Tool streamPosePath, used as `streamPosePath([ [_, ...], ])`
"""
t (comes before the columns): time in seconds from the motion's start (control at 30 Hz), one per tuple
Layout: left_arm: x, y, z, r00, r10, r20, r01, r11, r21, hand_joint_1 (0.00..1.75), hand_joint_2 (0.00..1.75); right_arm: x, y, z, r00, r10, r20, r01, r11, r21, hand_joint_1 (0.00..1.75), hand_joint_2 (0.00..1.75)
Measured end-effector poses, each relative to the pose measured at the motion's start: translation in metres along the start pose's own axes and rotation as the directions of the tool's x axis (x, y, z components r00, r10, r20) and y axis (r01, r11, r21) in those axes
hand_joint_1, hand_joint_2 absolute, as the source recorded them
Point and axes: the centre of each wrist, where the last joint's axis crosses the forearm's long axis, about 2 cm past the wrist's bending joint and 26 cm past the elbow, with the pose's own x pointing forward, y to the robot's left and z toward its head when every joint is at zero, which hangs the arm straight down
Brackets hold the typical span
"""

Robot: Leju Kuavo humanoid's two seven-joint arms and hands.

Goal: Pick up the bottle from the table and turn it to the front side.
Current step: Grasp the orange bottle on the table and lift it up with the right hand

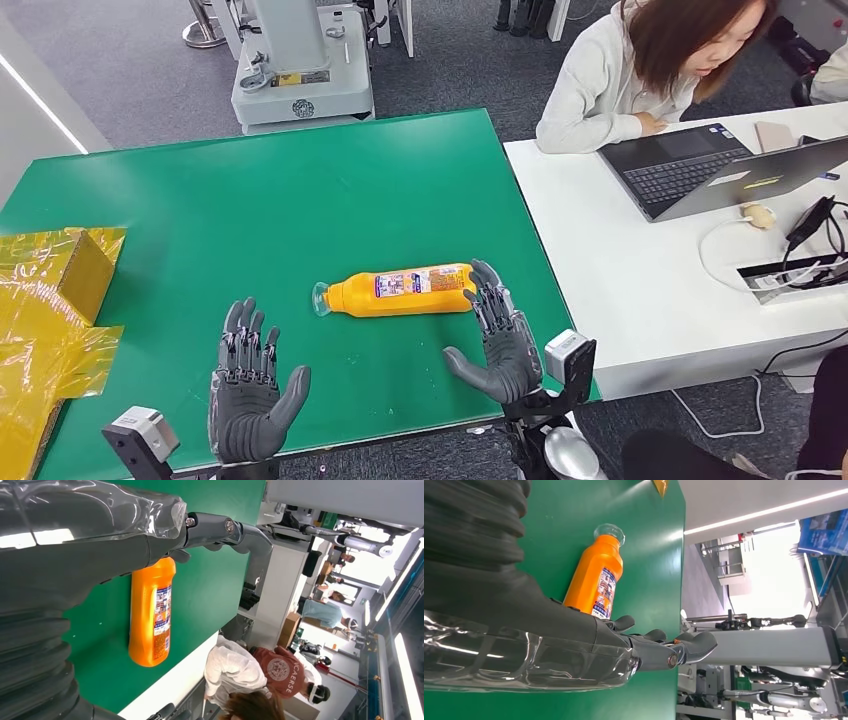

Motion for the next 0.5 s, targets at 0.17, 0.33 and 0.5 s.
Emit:
streamPosePath([
  [0.17, 0.0000, 0.0000, 0.0001, 1.000, 0.000, 0.000, 0.000, 1.000, 0.000, 0.00, 1.75, -0.0004, 0.0003, 0.0018, 1.000, -0.002, -0.004, 0.002, 1.000, -0.006, 0.00, 1.75],
  [0.33, 0.0000, 0.0000, 0.0001, 1.000, 0.000, 0.000, 0.000, 1.000, 0.000, 0.00, 1.75, -0.0009, 0.0006, 0.0038, 1.000, -0.002, -0.009, 0.002, 1.000, -0.009, 0.00, 1.75],
  [0.5, 0.0000, 0.0000, 0.0001, 1.000, 0.000, 0.000, 0.000, 1.000, 0.000, 0.00, 1.75, -0.0010, 0.0006, 0.0042, 1.000, 0.000, -0.010, 0.000, 1.000, -0.013, 0.00, 1.75],
])
